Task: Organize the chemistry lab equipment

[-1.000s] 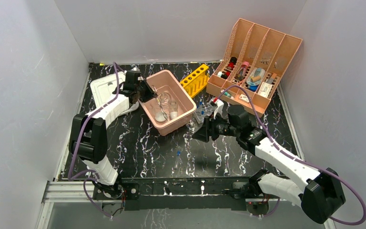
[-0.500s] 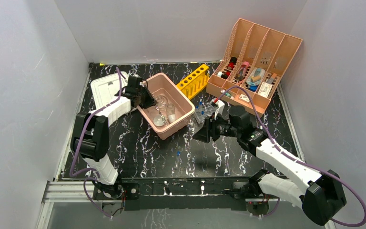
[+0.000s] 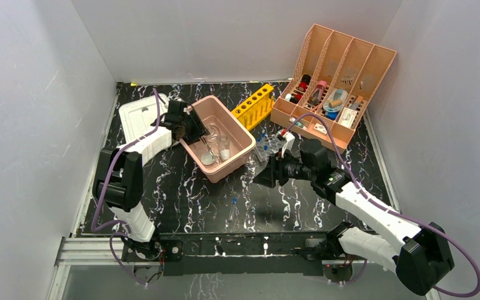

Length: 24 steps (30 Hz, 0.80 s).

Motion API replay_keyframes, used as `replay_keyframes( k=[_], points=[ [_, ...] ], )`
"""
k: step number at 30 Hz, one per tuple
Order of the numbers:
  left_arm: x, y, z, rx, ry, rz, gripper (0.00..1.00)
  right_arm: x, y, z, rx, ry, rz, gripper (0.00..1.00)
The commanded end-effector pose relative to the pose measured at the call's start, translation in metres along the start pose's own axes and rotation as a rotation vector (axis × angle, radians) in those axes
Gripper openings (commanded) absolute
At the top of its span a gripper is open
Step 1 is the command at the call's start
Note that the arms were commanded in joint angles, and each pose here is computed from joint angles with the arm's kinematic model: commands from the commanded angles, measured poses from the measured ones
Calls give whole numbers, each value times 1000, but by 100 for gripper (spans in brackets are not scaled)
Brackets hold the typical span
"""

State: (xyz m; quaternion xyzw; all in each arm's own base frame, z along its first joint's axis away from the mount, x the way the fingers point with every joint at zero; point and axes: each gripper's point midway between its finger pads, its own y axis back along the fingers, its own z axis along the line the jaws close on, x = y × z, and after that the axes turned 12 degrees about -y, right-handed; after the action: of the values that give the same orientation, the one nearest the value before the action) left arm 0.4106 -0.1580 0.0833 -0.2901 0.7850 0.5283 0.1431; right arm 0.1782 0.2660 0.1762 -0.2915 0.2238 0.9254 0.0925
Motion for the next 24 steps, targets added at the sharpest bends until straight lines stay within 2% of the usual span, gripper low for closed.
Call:
replay_keyframes(
  k=[1, 3, 8, 24],
  points=[
    [0, 21, 0, -17, 16, 5, 56, -6, 1, 4, -18, 27, -24, 59],
    [2, 28, 2, -36, 34, 10, 64, -6, 0, 4, -20, 27, -24, 59],
    [8, 44, 11, -96, 60, 26, 71, -7, -1, 5, -27, 24, -24, 59],
    [-20, 82, -11, -56, 65, -36, 72, -7, -2, 5, -36, 17, -26, 59]
  ],
)
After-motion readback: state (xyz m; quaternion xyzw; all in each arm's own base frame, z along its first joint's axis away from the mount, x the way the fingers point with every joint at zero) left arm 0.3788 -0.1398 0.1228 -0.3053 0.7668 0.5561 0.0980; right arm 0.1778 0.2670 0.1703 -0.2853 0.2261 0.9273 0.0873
